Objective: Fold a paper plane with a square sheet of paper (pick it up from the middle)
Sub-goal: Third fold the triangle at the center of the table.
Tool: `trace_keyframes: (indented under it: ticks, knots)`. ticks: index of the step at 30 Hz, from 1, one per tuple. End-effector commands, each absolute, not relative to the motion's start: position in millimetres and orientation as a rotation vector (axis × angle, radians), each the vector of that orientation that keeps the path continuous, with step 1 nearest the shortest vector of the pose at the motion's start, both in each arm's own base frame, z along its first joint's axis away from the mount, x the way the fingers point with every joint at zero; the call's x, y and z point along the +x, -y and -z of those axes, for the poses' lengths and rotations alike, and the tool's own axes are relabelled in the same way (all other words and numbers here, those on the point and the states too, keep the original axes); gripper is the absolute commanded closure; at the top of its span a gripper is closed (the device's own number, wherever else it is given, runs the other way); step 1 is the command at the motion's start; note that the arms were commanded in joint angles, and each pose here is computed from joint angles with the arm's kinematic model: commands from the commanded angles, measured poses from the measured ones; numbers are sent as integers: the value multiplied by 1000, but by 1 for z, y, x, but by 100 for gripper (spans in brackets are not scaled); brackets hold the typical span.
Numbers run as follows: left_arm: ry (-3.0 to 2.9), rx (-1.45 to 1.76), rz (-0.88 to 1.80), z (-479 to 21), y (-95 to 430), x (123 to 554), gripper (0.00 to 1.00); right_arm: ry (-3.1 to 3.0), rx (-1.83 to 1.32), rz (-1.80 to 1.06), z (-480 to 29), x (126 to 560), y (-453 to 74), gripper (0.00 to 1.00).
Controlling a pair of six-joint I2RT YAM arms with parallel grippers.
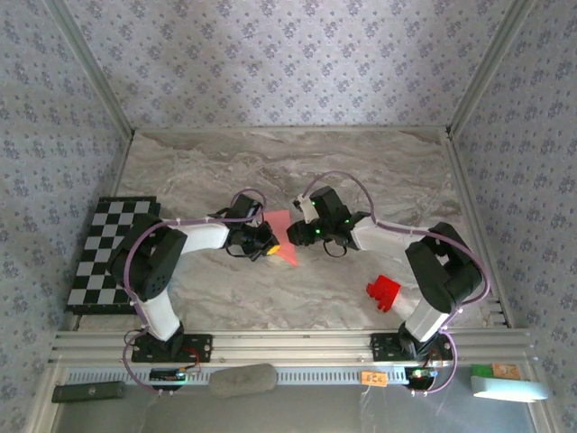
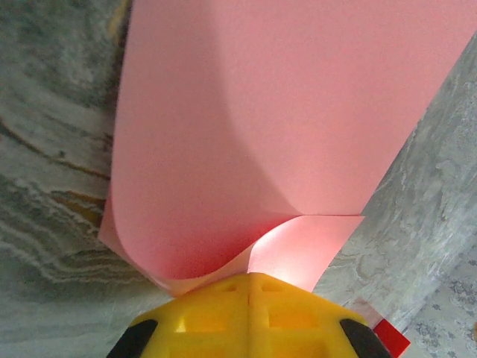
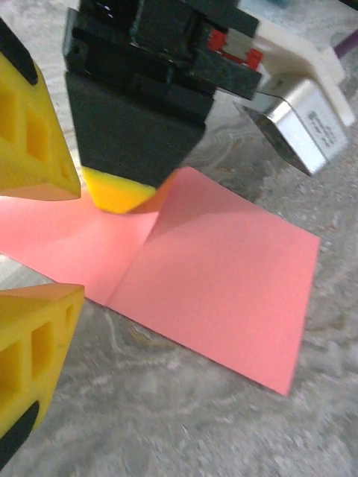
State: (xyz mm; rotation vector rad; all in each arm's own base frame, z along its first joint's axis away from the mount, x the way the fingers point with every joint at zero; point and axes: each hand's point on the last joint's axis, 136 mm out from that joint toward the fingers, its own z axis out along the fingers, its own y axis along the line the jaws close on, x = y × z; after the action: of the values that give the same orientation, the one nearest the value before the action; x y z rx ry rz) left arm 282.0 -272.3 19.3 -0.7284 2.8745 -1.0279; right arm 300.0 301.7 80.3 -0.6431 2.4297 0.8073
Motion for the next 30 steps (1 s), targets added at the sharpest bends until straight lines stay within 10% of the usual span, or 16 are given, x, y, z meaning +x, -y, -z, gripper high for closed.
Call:
trace_keyframes:
  ticks: [1, 12, 30]
  knots:
    - [-2958, -837, 832, 16, 251, 263, 98, -2544, -613, -950, -74, 278, -307, 64]
    - [-2950, -859, 827, 17, 249, 263, 99, -2709, -539, -1104, -45, 252, -320, 90]
    - [-2957, -846, 835, 17, 250, 262, 99, -2762, -523, -1111, -27, 256, -323, 95]
